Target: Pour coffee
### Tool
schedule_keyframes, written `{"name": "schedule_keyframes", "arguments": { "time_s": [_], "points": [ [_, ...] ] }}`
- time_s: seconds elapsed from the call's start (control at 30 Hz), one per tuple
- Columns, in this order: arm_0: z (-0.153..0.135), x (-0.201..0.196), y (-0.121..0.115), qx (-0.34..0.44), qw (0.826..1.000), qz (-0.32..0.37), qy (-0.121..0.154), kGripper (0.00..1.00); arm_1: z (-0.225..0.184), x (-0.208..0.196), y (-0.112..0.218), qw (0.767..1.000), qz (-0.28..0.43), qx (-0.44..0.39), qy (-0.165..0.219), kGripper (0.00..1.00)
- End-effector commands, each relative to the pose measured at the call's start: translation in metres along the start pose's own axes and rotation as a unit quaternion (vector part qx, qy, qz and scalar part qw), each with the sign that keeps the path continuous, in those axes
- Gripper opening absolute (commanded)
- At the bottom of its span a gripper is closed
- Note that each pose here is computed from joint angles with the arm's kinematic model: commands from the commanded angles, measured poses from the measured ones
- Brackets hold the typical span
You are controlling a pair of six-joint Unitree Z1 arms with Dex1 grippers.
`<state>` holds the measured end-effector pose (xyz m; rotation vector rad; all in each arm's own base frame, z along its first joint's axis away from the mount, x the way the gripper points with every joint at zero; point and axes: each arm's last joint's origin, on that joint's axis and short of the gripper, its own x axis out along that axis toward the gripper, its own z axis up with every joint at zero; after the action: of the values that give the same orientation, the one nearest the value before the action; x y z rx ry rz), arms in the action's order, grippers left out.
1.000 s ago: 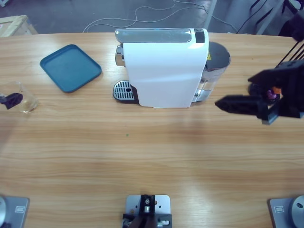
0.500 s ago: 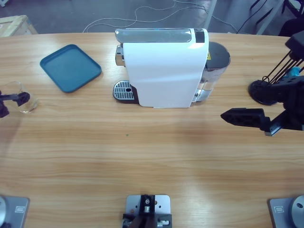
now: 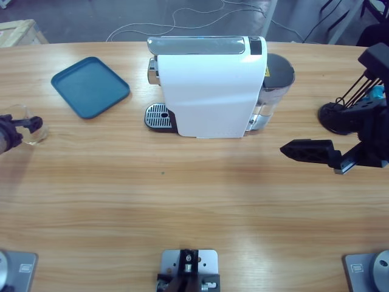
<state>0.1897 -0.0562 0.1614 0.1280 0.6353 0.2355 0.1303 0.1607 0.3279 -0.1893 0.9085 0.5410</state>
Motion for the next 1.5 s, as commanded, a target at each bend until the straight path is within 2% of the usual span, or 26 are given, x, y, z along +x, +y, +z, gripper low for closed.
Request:
{"name": "schedule_keyframes", "arguments": {
  "time_s": [0.03,0.2,0.27,0.33,0.37,0.4,0.43,0.53,0.67,0.7,0.8,0.83,0.9,0.97,1.03,1.3,1.4,1.5],
  "points": [
    [-0.014,0.001,0.006,0.026,0.999,0.016,0.019,0.000,-0.004,0.004,0.002,1.000,0.005,0.001,0.011,1.000],
    [-0.019,-0.007,0.007,0.022,1.000,-0.012,-0.002,0.000,-0.005,-0.002,0.000,1.000,0.004,0.002,0.000,1.000],
    [-0.013,-0.012,0.004,0.022,0.997,-0.068,-0.023,0.000,-0.004,-0.004,-0.001,1.000,0.000,-0.007,0.002,1.000],
    [0.000,-0.023,0.000,0.053,0.984,-0.158,-0.060,0.000,0.000,-0.008,-0.001,1.000,-0.010,-0.021,0.001,1.000],
    [0.007,-0.028,-0.001,0.077,0.975,-0.194,-0.078,0.000,0.002,-0.010,-0.001,1.000,-0.011,-0.024,-0.003,1.000],
    [0.013,-0.034,-0.001,0.096,0.965,-0.229,-0.085,0.000,0.002,-0.013,-0.002,1.000,-0.010,-0.023,-0.009,1.000],
    [0.019,-0.043,-0.001,0.108,0.951,-0.277,-0.088,0.000,0.002,-0.016,-0.003,1.000,-0.012,-0.021,-0.018,1.000],
    [0.038,-0.059,-0.006,0.142,0.899,-0.397,-0.123,0.000,0.002,-0.015,-0.003,0.999,-0.013,-0.017,-0.031,1.000],
    [0.072,-0.057,-0.026,0.220,0.831,-0.488,-0.152,0.000,0.002,-0.015,-0.004,0.999,-0.018,-0.015,-0.045,1.000],
    [0.078,-0.053,-0.031,0.231,0.821,-0.498,-0.156,0.000,0.002,-0.014,-0.004,0.999,-0.020,-0.014,-0.049,1.000],
    [0.086,-0.032,-0.046,0.261,0.812,-0.499,-0.154,0.000,0.001,-0.012,-0.005,0.998,-0.025,-0.013,-0.053,1.000],
    [0.086,-0.022,-0.054,0.282,0.798,-0.510,-0.156,0.000,0.000,-0.012,-0.005,0.998,-0.026,-0.014,-0.052,1.000],
    [0.082,-0.001,-0.066,0.296,0.776,-0.539,-0.142,0.000,-0.001,-0.013,-0.006,0.998,-0.026,-0.014,-0.053,1.000],
    [0.072,0.014,-0.074,0.301,0.761,-0.561,-0.122,0.000,-0.002,-0.014,-0.006,0.998,-0.027,-0.016,-0.054,1.000],
    [0.069,0.019,-0.079,0.308,0.746,-0.578,-0.121,0.000,-0.002,-0.015,-0.007,0.998,-0.027,-0.018,-0.055,1.000],
    [0.069,0.039,-0.099,0.329,0.731,-0.586,-0.122,0.000,-0.003,-0.015,-0.007,0.998,-0.027,-0.019,-0.055,1.000],
    [0.069,0.046,-0.106,0.332,0.736,-0.579,-0.115,0.000,-0.006,-0.016,-0.008,0.998,-0.026,-0.019,-0.054,1.000],
    [0.077,0.052,-0.113,0.334,0.737,-0.574,-0.124,0.000,-0.007,-0.017,-0.009,0.998,-0.026,-0.019,-0.055,1.000]
  ]
}}
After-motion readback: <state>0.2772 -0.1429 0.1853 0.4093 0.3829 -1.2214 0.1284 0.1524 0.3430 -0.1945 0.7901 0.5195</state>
